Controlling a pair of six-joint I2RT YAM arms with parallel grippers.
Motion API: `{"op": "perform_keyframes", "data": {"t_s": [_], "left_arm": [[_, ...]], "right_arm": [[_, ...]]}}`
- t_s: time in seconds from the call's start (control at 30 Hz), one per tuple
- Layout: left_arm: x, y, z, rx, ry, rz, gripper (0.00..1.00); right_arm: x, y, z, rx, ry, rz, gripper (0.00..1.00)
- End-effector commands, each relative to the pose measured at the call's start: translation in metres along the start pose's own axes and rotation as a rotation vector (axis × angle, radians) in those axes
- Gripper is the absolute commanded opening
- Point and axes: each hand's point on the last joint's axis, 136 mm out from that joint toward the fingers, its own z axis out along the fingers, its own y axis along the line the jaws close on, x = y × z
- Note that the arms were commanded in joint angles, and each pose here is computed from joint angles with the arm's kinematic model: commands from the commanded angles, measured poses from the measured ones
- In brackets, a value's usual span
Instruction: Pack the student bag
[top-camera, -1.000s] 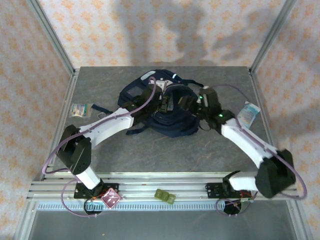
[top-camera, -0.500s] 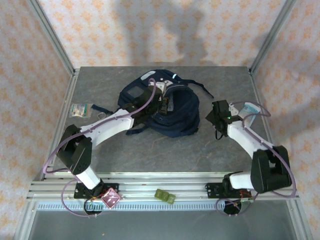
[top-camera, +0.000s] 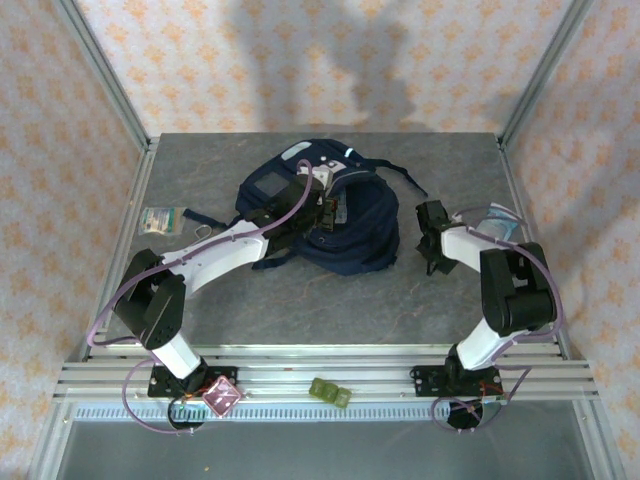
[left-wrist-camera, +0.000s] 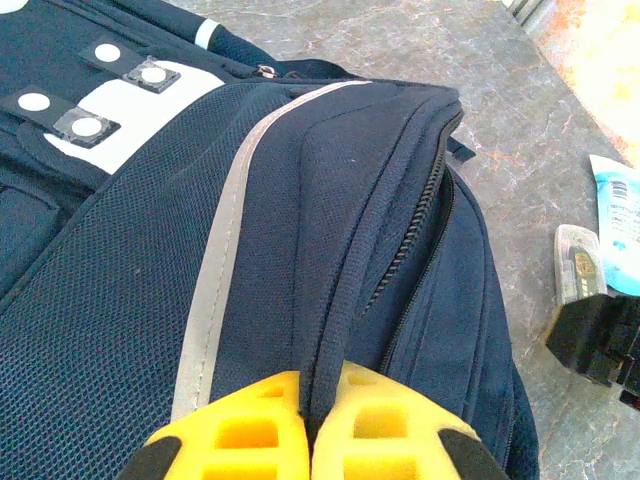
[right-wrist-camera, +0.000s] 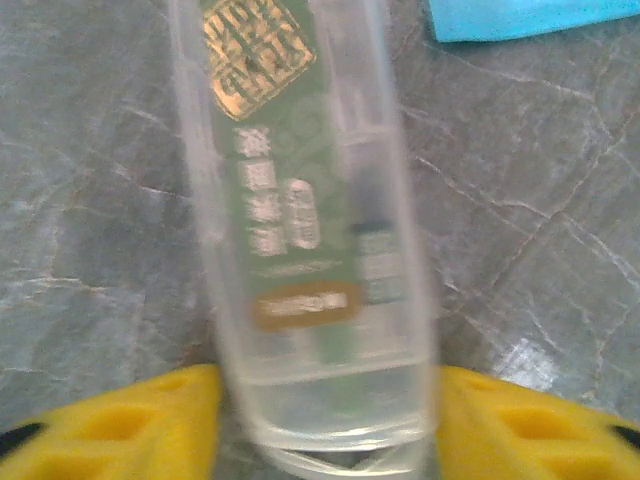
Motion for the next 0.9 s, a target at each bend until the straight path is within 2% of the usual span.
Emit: {"op": "perform_keyframes", "data": {"t_s": [0.0, 0.07, 0.23, 0.3, 0.4, 0.47, 0.53, 0.7, 0.87], "left_arm": [[-0.022, -0.016, -0.013, 0.060, -0.080, -0.022, 0.00], [-0.023, -0.016, -0.013, 0.060, -0.084, -0.021, 0.00], [-0.026, -0.017, -0.012, 0.062, -0.089, -0.018, 0.00], [-0.030, -0.018, -0.012, 0.066, -0.096, -0.017, 0.00], [-0.038, -0.022, -0.014, 0.076, -0.115, -0.022, 0.00], [-0.046, -0.024, -0.018, 0.085, -0.142, -0.034, 0.00], [-0.052, -0.028, -0.021, 0.102, -0.163, -0.044, 0.00], [-0.062, -0.036, -0.025, 0.134, -0.179, -0.054, 0.00], [-0.060, -0.041, -0.029, 0.164, -0.168, -0.060, 0.00]], "right_arm": [[-0.011, 0.015, -0.004, -0.072, -0.033, 0.021, 0.40], [-0.012, 0.016, -0.012, -0.099, -0.036, 0.004, 0.31], [-0.018, 0.021, -0.049, -0.209, -0.055, -0.042, 0.25], [-0.019, 0.030, -0.075, -0.306, -0.055, -0.071, 0.24], [-0.008, 0.057, -0.128, -0.540, -0.053, -0.187, 0.24], [0.013, 0.075, -0.160, -0.677, -0.001, -0.301, 0.24], [0.036, 0.086, -0.177, -0.727, 0.058, -0.404, 0.24], [0.091, 0.110, -0.195, -0.825, 0.174, -0.580, 0.24], [0.088, 0.143, -0.201, -0.880, 0.176, -0.556, 0.24]]}}
